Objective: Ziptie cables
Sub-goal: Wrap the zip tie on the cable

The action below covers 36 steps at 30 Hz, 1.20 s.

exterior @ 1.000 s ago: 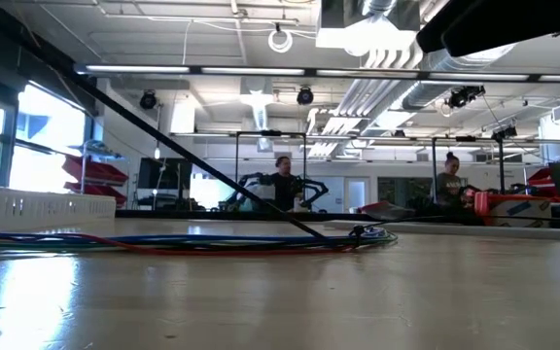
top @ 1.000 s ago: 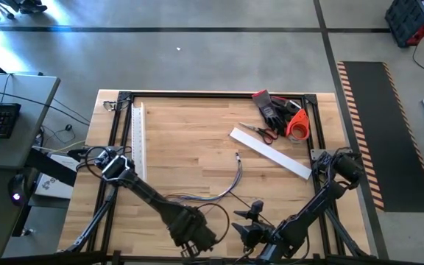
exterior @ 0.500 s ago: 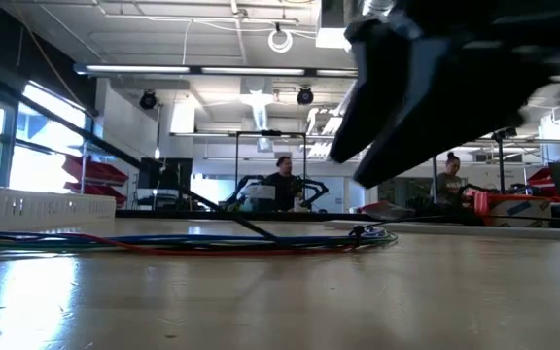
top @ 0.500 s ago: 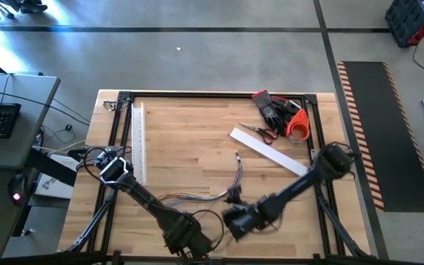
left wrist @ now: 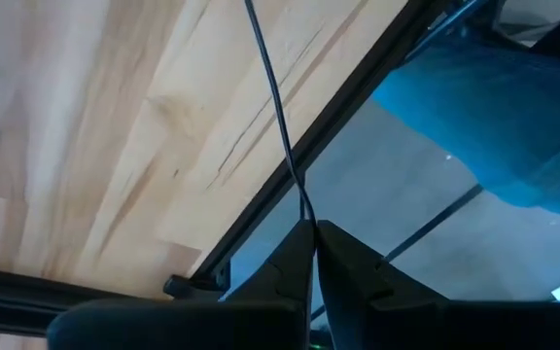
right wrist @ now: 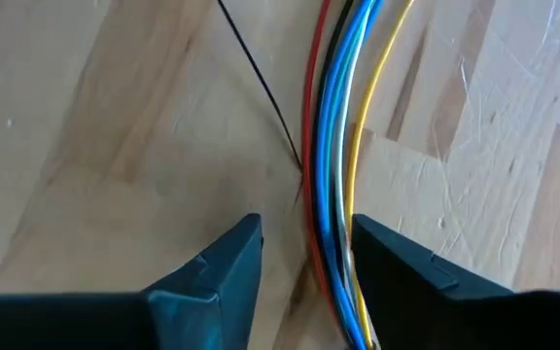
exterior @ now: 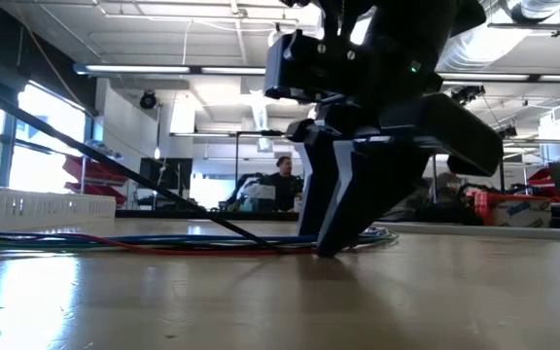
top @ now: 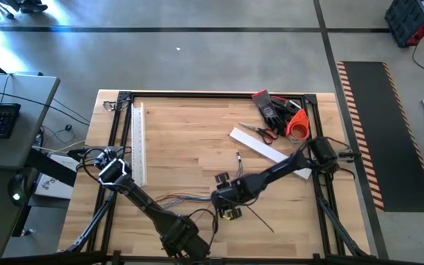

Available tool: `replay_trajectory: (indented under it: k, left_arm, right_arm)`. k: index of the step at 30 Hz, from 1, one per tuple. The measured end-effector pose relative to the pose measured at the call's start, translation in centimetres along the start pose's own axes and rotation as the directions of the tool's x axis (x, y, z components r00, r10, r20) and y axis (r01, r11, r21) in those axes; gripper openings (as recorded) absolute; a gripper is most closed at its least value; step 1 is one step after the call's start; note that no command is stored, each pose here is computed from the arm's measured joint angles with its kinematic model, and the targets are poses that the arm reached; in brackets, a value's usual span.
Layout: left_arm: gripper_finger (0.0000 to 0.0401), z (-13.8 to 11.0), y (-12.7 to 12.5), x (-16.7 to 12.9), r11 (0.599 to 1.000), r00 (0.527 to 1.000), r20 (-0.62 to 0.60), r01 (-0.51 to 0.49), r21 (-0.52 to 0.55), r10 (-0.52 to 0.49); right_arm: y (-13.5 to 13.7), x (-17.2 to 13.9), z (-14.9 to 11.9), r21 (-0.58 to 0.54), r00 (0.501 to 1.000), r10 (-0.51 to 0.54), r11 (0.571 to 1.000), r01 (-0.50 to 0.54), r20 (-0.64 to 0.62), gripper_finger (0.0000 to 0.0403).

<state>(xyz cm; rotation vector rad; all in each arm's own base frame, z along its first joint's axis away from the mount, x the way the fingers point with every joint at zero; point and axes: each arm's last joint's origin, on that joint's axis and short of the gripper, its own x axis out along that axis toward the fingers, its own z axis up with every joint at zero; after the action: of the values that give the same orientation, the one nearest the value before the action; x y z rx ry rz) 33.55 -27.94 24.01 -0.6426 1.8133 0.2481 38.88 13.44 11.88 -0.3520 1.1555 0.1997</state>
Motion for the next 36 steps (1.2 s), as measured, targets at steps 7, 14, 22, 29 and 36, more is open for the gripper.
replay_trajectory:
  k: [7, 14, 22, 29, 36]
  left_arm:
    - [0.0, -0.4, -0.3, 0.2, 1.0, 1.0, -0.006, 0.01, -0.019, -0.01]
    - [0.0, -0.8, -0.4, 0.3, 0.999, 1.0, -0.011, 0.012, -0.042, -0.013]
    - [0.0, -0.5, -0.2, 0.5, 0.999, 1.0, -0.002, 0.004, -0.053, -0.004]
    - [0.0, 0.1, 0.5, 1.5, 0.996, 0.999, -0.025, -0.046, -0.075, 0.044]
    - [0.0, 0.8, 0.8, 1.3, 0.996, 0.999, -0.008, -0.046, -0.073, 0.045]
  right_arm:
    - [-0.8, 0.5, 0.2, 0.028, 1.0, 0.003, 1.0, -0.004, 0.029, 0.0034]
    - [-1.4, 0.0, 1.1, 0.063, 0.989, -0.08, 0.995, 0.073, 0.128, 0.0004]
    - [-1.2, -2.7, 1.7, 0.065, 0.979, -0.107, 0.993, 0.097, 0.174, 0.0001]
    - [0.4, -3.8, 1.9, 0.038, 0.979, -0.076, 0.997, 0.07, 0.189, 0.0001]
    - [2.1, -4.0, 1.4, 0.031, 0.988, -0.048, 0.999, 0.044, 0.143, 0.0]
